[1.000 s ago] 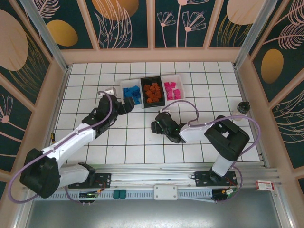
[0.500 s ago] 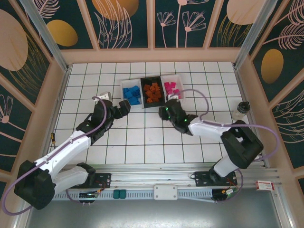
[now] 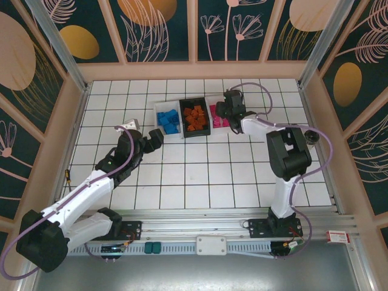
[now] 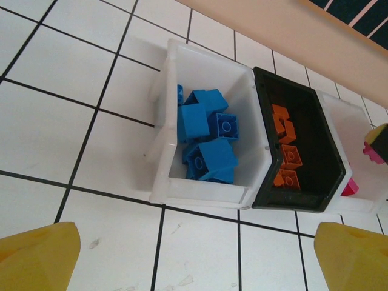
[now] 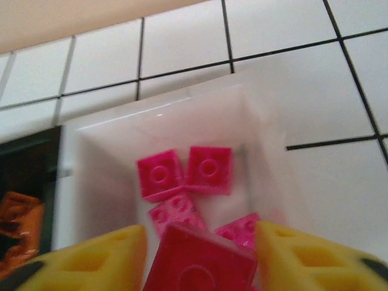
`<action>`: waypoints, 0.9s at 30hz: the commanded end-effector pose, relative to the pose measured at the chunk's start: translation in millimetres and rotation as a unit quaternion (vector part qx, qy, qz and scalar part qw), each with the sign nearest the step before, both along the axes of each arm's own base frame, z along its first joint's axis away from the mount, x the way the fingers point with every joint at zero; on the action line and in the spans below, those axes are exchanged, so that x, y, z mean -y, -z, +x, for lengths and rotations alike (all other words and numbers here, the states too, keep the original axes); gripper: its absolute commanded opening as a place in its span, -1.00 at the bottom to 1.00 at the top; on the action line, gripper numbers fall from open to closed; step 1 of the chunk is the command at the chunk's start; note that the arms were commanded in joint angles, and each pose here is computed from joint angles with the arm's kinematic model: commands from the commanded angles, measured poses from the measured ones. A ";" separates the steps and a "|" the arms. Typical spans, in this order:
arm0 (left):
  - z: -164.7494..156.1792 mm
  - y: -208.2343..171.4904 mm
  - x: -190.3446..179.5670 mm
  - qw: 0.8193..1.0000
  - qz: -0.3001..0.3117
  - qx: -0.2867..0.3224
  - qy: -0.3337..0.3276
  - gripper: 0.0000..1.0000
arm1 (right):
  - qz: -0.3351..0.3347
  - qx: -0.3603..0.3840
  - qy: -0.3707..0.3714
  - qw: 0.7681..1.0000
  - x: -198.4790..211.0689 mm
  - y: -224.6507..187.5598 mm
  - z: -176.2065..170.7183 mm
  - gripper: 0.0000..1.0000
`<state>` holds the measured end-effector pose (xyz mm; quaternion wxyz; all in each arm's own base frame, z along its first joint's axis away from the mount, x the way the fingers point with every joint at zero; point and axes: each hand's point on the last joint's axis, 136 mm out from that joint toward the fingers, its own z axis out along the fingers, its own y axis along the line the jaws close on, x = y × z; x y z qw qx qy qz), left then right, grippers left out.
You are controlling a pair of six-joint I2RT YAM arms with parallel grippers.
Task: Sort the legos into containers by color
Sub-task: Place the lego in the container, then reset both arms
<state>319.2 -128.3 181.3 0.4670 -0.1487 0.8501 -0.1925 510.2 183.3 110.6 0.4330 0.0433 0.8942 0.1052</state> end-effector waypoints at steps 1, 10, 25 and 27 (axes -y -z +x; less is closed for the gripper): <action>0.4 -12.7 -14.9 0.999 0.008 0.022 -0.033 0.97 | 0.006 0.019 0.005 1.000 1.7 -30.0 11.5 0.22; 14.7 -47.1 -43.5 0.986 0.067 0.111 -0.101 0.97 | 0.069 0.129 -0.018 0.989 -4.6 -109.3 -44.4 0.50; 90.6 -11.4 -127.0 0.933 0.301 0.108 -0.163 0.97 | 0.061 0.184 0.008 0.981 25.2 -117.3 -116.8 0.68; 86.9 7.6 -138.6 0.934 0.296 0.106 -0.170 0.97 | 0.057 0.185 0.019 0.981 30.8 -118.0 -119.6 0.76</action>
